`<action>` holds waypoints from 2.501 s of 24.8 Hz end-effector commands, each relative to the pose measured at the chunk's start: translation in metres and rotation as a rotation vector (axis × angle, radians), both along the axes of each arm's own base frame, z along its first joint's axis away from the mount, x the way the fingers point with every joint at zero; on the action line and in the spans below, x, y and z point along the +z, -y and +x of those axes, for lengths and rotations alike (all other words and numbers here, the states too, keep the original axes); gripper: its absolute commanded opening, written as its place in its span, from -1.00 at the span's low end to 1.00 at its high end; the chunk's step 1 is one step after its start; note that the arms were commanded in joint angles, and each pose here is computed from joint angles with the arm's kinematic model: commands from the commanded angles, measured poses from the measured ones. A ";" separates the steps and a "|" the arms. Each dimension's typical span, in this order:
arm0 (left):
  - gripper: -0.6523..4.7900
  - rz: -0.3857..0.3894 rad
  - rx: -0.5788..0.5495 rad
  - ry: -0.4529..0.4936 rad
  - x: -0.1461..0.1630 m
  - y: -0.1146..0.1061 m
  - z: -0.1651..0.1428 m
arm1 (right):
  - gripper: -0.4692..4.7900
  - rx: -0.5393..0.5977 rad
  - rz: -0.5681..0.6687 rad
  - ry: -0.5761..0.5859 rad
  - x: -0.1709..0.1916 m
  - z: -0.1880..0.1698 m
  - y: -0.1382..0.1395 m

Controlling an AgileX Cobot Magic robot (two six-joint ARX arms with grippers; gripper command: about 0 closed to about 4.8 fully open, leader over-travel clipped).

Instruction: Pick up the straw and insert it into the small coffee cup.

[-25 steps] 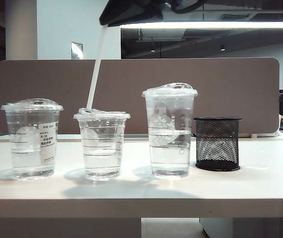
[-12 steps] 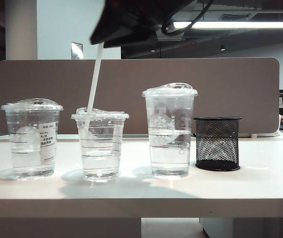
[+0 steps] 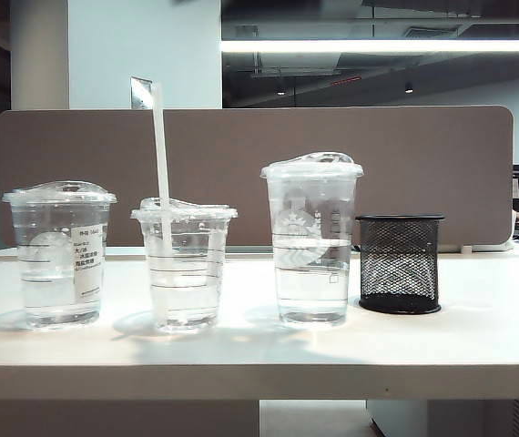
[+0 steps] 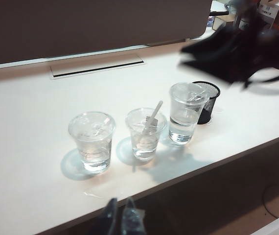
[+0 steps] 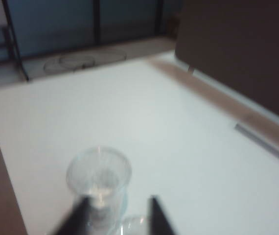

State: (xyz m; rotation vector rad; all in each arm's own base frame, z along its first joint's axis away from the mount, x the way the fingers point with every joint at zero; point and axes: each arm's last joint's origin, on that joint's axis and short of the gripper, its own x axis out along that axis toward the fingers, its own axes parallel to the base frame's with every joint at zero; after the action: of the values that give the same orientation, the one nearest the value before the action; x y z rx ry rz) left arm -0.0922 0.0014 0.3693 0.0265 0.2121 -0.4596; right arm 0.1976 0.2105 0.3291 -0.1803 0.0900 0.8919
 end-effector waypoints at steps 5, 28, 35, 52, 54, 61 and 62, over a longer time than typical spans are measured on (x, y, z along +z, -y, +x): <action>-0.69 -0.001 0.000 0.009 0.001 0.000 -0.001 | -0.84 -0.053 0.228 0.221 0.060 -0.060 0.065; -0.69 -0.015 -0.202 0.338 -0.016 0.017 0.095 | -0.84 -0.216 0.352 0.314 -0.065 -0.144 0.160; -0.68 -0.130 -0.189 0.180 -0.121 0.026 0.172 | -0.84 -0.206 0.275 0.181 -0.099 -0.141 0.157; -0.68 -0.111 -0.115 0.115 -0.188 0.026 0.191 | -0.84 -0.103 0.195 -0.028 -0.162 -0.131 0.141; -0.68 -0.105 -0.115 0.119 -0.188 0.026 0.191 | -0.83 -0.105 0.174 -0.045 -0.169 -0.130 0.140; -0.68 -0.047 -0.089 0.103 -0.203 0.026 0.193 | -0.81 -0.094 0.078 -0.130 -0.182 -0.132 0.141; -0.68 -0.049 -0.089 0.092 -0.204 0.026 0.193 | -0.81 -0.098 0.078 -0.130 -0.182 -0.132 0.141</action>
State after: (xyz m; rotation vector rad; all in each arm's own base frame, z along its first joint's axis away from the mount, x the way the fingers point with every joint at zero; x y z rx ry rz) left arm 0.1007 -0.0243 0.1652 0.0102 0.1100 -0.5526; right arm 0.0659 0.0693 0.1477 -0.0479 0.1880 0.8093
